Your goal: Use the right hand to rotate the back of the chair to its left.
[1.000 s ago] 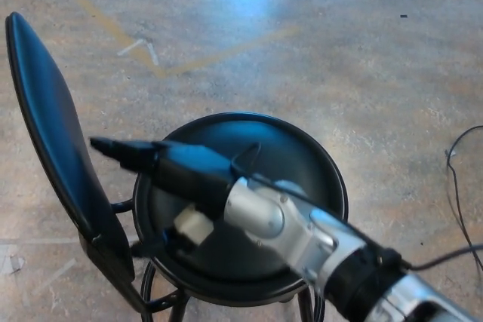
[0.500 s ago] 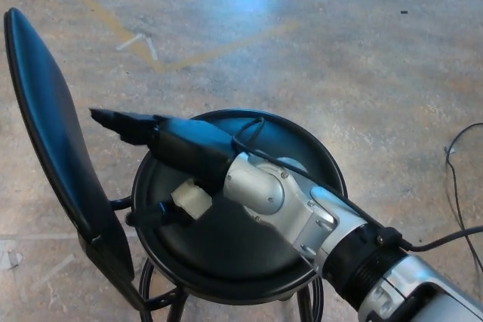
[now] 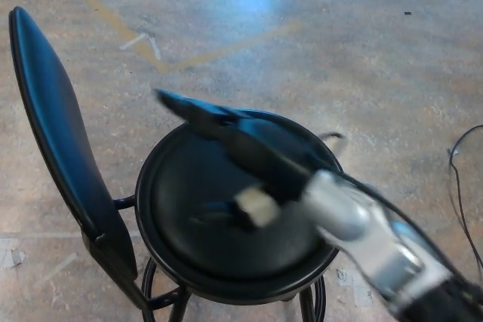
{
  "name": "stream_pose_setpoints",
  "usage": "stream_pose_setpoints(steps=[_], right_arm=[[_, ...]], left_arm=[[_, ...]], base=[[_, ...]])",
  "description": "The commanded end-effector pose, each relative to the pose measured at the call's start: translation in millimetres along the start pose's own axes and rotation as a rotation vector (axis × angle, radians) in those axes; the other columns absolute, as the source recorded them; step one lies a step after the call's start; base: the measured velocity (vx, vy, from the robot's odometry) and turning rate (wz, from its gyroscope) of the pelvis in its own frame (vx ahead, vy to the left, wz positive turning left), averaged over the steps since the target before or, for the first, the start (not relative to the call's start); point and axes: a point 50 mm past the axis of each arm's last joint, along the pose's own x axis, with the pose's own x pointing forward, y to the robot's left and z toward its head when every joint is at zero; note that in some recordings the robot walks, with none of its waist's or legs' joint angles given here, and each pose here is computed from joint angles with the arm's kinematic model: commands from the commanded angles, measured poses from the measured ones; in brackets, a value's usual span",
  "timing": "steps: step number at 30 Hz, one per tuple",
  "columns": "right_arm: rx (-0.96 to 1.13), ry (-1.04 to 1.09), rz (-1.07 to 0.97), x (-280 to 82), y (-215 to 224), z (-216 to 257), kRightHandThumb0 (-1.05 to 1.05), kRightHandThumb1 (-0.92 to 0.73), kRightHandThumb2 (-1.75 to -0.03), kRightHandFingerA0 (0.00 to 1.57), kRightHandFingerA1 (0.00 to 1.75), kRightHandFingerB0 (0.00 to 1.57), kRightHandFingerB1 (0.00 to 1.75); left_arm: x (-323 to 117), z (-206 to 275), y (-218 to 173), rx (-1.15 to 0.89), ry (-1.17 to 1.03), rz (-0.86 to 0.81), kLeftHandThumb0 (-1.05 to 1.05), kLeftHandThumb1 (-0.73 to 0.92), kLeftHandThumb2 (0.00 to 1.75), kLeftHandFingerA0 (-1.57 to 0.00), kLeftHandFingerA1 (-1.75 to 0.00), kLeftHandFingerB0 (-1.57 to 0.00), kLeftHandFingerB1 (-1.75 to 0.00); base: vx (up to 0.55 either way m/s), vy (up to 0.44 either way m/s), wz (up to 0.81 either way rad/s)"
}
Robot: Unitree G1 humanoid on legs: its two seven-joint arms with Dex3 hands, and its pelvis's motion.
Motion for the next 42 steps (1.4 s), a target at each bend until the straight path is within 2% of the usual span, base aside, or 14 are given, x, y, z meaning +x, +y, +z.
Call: stream_pose_setpoints(steps=[1,6,7,8,10,29,31,33,34,36,37,39,40,42], right_arm=[[0.013,-0.005,-0.121,-58,-8,-18,-0.90,-0.51,-0.99,0.00,0.09,0.00,0.03],[0.030,0.043,-0.223,-105,-1,-34,-0.92,-0.54,-0.98,0.09,0.14,0.00,0.00],[0.030,0.059,-0.233,-114,1,-36,-0.96,-0.68,-0.62,0.11,0.29,0.00,0.06],[0.026,0.064,-0.238,-117,2,-36,-0.96,-0.68,-0.62,0.11,0.29,0.00,0.06],[-0.012,0.095,-0.258,-132,8,-39,-0.94,-0.56,-0.99,0.12,0.16,0.00,0.00],[-0.065,0.318,-0.433,-223,36,-70,-0.86,-0.54,-0.97,0.02,0.12,0.01,0.10],[-0.023,0.593,-0.445,-256,53,-100,-0.93,-0.61,-1.02,0.10,0.17,0.10,0.13],[0.016,0.698,-0.453,-267,60,-110,-0.93,-0.62,-1.03,0.10,0.20,0.09,0.14],[0.037,0.742,-0.450,-273,63,-114,-0.92,-0.62,-1.02,0.10,0.22,0.09,0.14],[0.105,0.868,-0.457,-285,70,-123,-0.82,-0.57,-1.02,0.03,0.37,0.02,0.23],[0.127,0.952,-0.449,-293,75,-129,-0.87,-0.63,-1.04,0.08,0.35,0.06,0.20],[0.134,0.983,-0.446,-296,76,-131,-0.87,-0.63,-1.04,0.08,0.35,0.06,0.20],[0.168,1.071,-0.433,-303,81,-136,-0.88,-0.64,-1.05,0.08,0.33,0.07,0.21],[0.184,1.123,-0.410,-307,84,-139,-0.86,-0.64,-1.05,0.08,0.30,0.06,0.21]], left_arm=[[-1,-4,1,-0.012,0.008,0.009,-0.65,0.64,0.60,-0.50,-0.45,-0.47,-0.38],[-2,-7,0,-0.022,0.013,0.010,-0.65,0.63,0.59,-0.49,-0.45,-0.50,-0.39],[-2,-7,0,-0.020,0.011,0.008,-0.65,0.63,0.59,-0.49,-0.45,-0.50,-0.39],[-2,-7,0,-0.019,0.010,0.007,-0.65,0.63,0.59,-0.49,-0.45,-0.50,-0.39],[-2,-6,1,-0.008,0.010,0.005,-0.65,0.66,0.60,-0.46,-0.43,-0.44,-0.37],[-2,-8,-5,-0.031,0.014,-0.022,-0.68,0.64,0.60,-0.46,-0.44,-0.47,-0.38],[-2,-9,-6,-0.034,0.013,-0.018,-0.67,0.50,0.91,-0.41,-0.56,-0.38,-0.51],[-2,-9,-6,-0.043,0.014,-0.016,-0.67,0.64,0.59,-0.45,-0.42,-0.46,-0.37],[-2,-10,-6,-0.041,0.013,-0.016,-0.66,0.50,0.91,-0.39,-0.55,-0.40,-0.52],[-2,-10,-7,-0.049,0.018,-0.012,-0.65,0.63,0.59,-0.47,-0.44,-0.48,-0.39],[-2,-10,-7,-0.040,0.014,-0.022,-0.75,0.55,0.93,-0.39,-0.54,-0.35,-0.48],[-2,-10,-6,-0.035,0.012,-0.027,-0.75,0.55,0.93,-0.39,-0.54,-0.35,-0.48],[-2,-10,-6,-0.036,0.017,-0.029,-0.70,0.62,0.62,-0.42,-0.43,-0.42,-0.37],[-2,-10,-6,-0.028,0.015,-0.029,-0.74,0.55,0.92,-0.39,-0.54,-0.35,-0.48]], base=[[0.00,0.000,0.00],[0.00,0.000,0.00],[0.00,0.000,0.00],[0.00,0.000,0.00],[0.00,0.000,0.00],[0.00,0.000,0.00],[0.00,0.000,0.00],[0.00,0.000,0.00],[0.00,0.000,0.00],[0.00,0.000,0.00],[0.00,0.000,0.00],[0.00,0.000,0.00],[0.00,0.000,0.00],[0.00,0.000,0.00]])
